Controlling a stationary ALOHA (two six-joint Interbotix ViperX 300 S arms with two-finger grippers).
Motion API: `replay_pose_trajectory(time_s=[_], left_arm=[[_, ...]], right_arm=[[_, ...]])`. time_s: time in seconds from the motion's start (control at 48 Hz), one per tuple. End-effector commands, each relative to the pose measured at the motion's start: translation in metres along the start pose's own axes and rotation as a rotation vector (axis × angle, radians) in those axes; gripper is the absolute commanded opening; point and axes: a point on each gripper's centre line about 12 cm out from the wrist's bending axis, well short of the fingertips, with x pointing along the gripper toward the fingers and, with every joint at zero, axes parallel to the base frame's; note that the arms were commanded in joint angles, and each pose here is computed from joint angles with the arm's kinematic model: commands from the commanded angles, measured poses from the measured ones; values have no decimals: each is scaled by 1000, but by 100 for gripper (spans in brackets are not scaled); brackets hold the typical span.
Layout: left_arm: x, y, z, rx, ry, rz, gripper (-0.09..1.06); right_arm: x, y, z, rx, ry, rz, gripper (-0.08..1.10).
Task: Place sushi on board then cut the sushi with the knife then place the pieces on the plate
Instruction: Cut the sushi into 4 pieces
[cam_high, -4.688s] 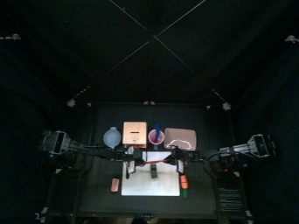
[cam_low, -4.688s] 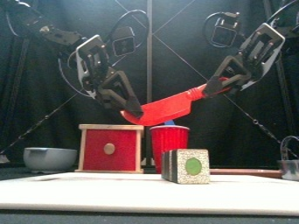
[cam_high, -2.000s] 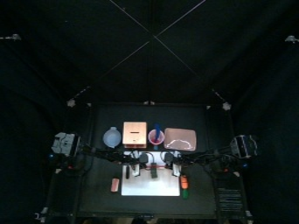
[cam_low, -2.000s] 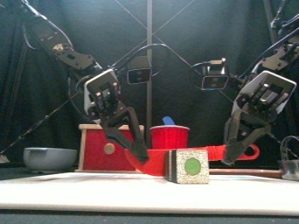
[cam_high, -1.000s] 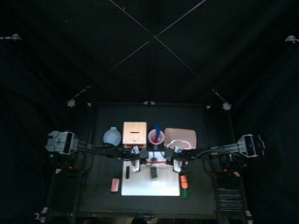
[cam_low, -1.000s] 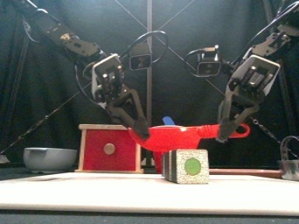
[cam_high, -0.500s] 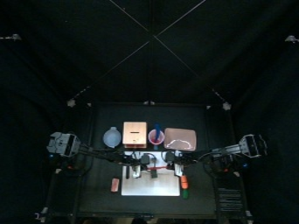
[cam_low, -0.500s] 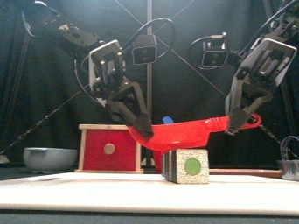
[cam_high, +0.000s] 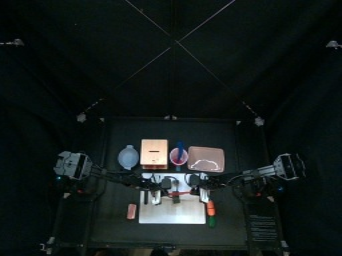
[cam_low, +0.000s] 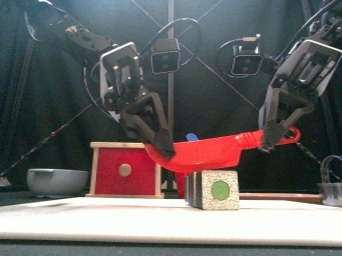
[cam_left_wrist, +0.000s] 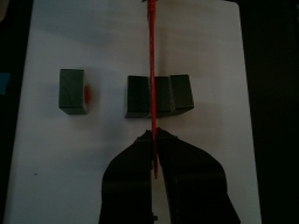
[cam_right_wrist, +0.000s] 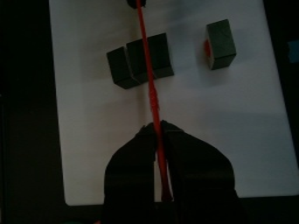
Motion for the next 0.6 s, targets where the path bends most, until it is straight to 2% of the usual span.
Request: replay_pose_trajectory(time_s=[0.021, 0.333, 0.604], left_arm=[[-3, -5, 14, 1, -40, -11, 40], [6, -2, 6, 2, -10, -4, 40], [19, 4, -6, -4, 32, 11, 40]], right_arm=[[-3, 0, 8, 10, -35, 2, 33], [8, -2, 0, 11, 4, -10, 33], [27, -5, -16, 25, 82, -27, 33]])
